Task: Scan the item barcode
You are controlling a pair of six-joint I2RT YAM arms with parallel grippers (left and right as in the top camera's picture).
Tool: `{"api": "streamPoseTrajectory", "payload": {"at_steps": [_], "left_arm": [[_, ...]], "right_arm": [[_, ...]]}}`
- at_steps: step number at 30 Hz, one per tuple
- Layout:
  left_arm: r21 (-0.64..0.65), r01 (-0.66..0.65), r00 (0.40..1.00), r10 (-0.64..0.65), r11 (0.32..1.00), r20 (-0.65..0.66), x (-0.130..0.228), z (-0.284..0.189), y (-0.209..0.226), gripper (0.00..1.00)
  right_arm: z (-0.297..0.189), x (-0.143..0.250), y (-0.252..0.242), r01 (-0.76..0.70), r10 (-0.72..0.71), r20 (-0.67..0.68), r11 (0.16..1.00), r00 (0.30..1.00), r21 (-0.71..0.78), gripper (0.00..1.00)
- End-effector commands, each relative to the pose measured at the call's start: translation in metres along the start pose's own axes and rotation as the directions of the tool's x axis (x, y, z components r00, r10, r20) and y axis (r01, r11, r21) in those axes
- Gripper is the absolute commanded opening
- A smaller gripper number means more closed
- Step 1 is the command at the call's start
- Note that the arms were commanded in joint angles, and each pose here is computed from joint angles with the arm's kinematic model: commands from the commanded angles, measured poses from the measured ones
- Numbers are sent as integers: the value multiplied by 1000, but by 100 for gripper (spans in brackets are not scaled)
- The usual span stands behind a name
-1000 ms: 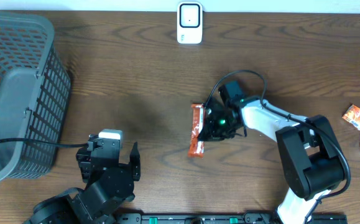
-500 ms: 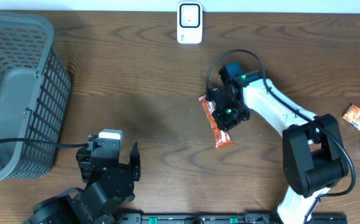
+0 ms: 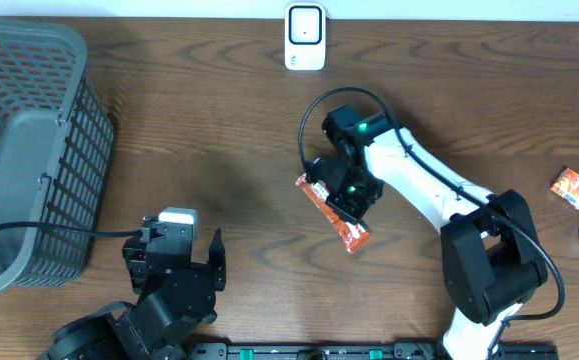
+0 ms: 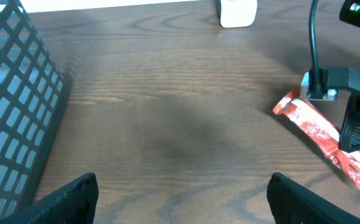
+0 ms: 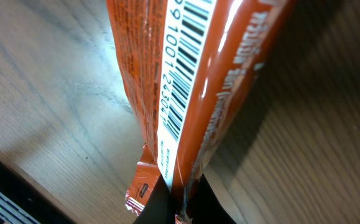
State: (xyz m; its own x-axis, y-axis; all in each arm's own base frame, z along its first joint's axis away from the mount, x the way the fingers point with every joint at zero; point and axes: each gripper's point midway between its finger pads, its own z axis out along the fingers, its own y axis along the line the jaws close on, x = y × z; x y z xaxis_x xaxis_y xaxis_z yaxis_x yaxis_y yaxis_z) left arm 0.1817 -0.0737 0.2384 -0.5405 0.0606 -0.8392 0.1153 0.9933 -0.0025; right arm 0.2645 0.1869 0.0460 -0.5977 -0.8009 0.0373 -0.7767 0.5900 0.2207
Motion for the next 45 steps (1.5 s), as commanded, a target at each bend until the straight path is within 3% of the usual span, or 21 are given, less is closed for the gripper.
{"api": "streamPoseTrajectory", "payload": {"at_steps": [1,7,9,12,15,19,24,29,34,37,45], "left_arm": [[-12,9,1000,-9,1000,-3,2,1,2,87],[-12,9,1000,-9,1000,-3,2,1,2,87],[-12,9,1000,-9,1000,-3,2,1,2,87],[-12,9,1000,-9,1000,-3,2,1,2,87],[-12,9,1000,-9,1000,-3,2,1,2,87],[-12,9,1000,-9,1000,-3,2,1,2,87],[-12,9,1000,-9,1000,-3,2,1,2,87],[-12,9,1000,-9,1000,-3,2,1,2,87],[-12,9,1000,-9,1000,-3,2,1,2,87],[-12,9,1000,-9,1000,-3,2,1,2,87],[-12,9,1000,-9,1000,-3,2,1,2,87]], "right_arm": [[-1,-6,-1,40,-41,5,999,999,13,1],[-1,-7,1,6,-6,11,1000,1000,6,6],[0,-10,3,16,-16,15,1000,1000,6,12],[0,-14,4,15,-16,29,1000,999,15,41],[0,-18,3,13,-14,42,1000,999,19,47],[-1,-20,-2,-10,8,58,1000,998,22,97],[-4,-19,-15,-155,155,89,988,984,-5,92],[-12,-14,-32,-265,278,135,958,951,-110,99],[-38,-4,-63,-407,504,212,834,837,-374,99],[-50,15,-74,-474,618,182,732,765,-489,99],[12,51,-55,-528,653,73,669,754,-523,99]]}}
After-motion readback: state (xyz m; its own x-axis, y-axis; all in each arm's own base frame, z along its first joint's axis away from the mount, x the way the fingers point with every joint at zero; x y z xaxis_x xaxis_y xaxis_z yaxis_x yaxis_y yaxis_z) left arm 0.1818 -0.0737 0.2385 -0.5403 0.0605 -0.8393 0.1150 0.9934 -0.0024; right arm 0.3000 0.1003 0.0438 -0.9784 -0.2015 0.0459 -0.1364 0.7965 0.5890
